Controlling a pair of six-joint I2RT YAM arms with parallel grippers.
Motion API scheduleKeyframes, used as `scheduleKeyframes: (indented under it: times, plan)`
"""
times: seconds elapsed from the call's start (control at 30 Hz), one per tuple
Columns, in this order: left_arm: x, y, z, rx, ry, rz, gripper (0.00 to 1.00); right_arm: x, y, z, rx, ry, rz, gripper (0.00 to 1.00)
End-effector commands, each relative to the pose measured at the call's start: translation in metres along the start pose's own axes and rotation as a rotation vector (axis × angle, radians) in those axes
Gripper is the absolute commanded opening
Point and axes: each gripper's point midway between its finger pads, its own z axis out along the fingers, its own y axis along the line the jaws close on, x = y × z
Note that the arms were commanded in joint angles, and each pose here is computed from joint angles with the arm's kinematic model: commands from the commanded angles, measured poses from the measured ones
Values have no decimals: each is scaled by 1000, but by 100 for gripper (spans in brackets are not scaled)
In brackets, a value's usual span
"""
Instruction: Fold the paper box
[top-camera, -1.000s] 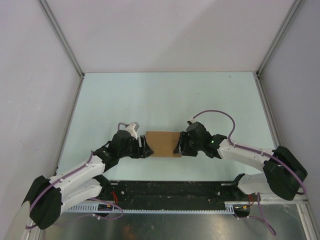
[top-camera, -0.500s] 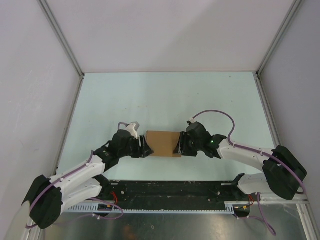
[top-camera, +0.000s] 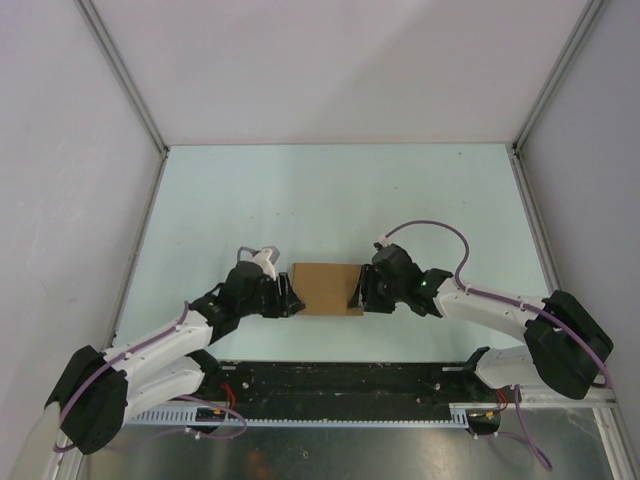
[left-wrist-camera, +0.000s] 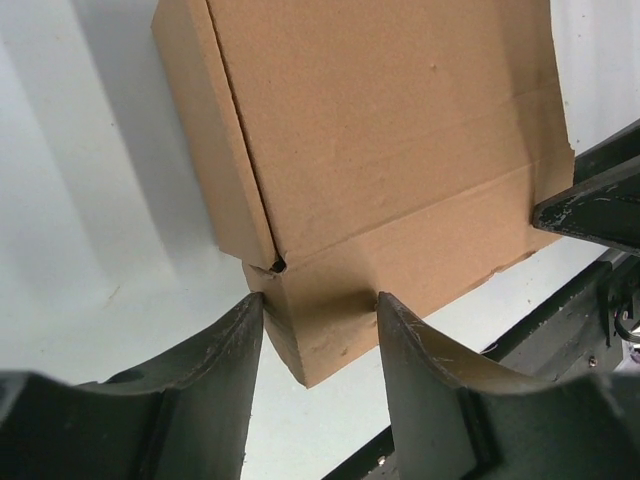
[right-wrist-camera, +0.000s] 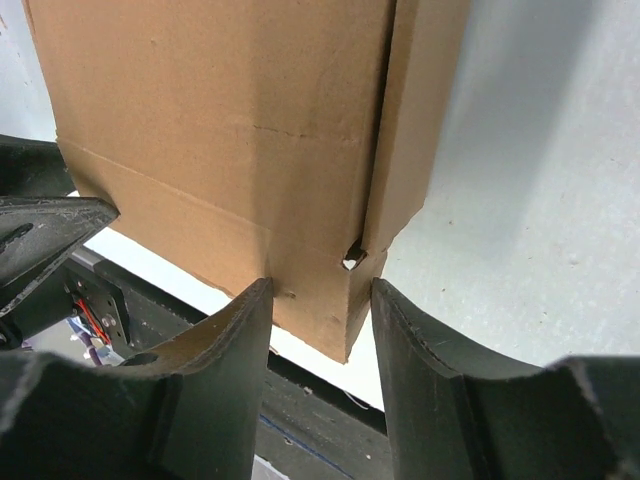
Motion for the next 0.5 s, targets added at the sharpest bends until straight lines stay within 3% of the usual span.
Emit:
scheduleKeyframes:
  times: [0.0, 0.47]
  plan:
    - [-1, -1, 3, 10, -21, 18, 53, -1, -1, 2, 11, -10, -18, 48]
    - [0, 2, 5, 3, -22, 25, 52, 1, -16, 0, 79, -14, -36, 49]
